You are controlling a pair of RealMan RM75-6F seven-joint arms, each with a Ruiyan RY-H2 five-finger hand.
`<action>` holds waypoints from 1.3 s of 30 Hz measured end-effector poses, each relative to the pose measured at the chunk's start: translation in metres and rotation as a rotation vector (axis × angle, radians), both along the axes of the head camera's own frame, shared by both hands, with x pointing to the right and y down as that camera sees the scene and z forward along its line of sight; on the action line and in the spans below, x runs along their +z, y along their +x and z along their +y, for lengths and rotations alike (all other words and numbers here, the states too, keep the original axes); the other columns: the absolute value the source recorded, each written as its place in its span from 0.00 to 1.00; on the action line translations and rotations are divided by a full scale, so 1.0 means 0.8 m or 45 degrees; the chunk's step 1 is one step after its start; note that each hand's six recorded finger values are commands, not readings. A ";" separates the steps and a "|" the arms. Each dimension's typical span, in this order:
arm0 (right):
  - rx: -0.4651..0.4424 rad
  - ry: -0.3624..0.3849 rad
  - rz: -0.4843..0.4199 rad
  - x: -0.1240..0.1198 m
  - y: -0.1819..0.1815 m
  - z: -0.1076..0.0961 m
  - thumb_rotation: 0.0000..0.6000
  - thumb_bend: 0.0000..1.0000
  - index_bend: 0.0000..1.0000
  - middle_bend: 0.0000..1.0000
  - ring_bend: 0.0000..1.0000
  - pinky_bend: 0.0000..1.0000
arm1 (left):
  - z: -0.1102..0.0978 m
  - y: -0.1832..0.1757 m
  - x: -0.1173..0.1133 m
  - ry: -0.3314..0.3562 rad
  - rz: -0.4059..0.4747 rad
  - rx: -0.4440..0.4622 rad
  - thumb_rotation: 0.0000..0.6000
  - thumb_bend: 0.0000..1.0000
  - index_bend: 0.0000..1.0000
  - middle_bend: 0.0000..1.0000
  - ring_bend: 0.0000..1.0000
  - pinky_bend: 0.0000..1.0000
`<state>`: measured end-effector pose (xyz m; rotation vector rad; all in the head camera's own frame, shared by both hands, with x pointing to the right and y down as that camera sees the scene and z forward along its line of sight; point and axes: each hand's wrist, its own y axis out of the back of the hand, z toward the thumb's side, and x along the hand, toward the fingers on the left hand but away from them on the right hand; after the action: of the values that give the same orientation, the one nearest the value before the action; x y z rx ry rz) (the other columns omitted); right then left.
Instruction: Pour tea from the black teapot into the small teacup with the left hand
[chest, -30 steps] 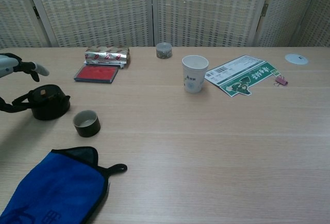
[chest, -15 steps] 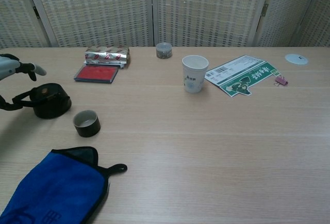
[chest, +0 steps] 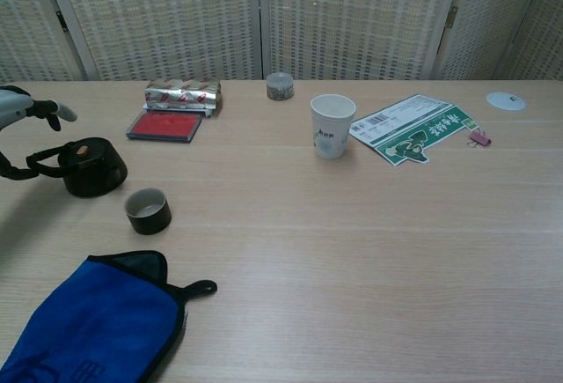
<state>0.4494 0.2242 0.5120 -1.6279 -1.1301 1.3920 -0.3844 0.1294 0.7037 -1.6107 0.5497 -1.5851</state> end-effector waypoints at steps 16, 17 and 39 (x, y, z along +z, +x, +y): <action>-0.011 0.023 0.001 -0.007 -0.002 -0.003 1.00 0.14 0.42 0.33 0.27 0.27 | 0.025 0.017 -0.020 0.006 0.213 0.128 1.00 0.26 0.39 0.34 0.28 0.00; -0.009 0.027 0.002 -0.008 -0.002 -0.004 1.00 0.14 0.42 0.33 0.27 0.27 | 0.026 0.018 -0.020 0.003 0.216 0.130 1.00 0.26 0.39 0.35 0.28 0.00; -0.001 0.022 0.010 -0.009 -0.001 -0.001 1.00 0.14 0.42 0.33 0.27 0.27 | 0.031 0.008 0.002 -0.022 0.150 0.156 1.00 0.26 0.43 0.39 0.31 0.00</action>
<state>0.4486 0.2231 0.5052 -1.6093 -1.1337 1.3835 -0.3781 0.1543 0.7051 -1.7252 0.4903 -1.4159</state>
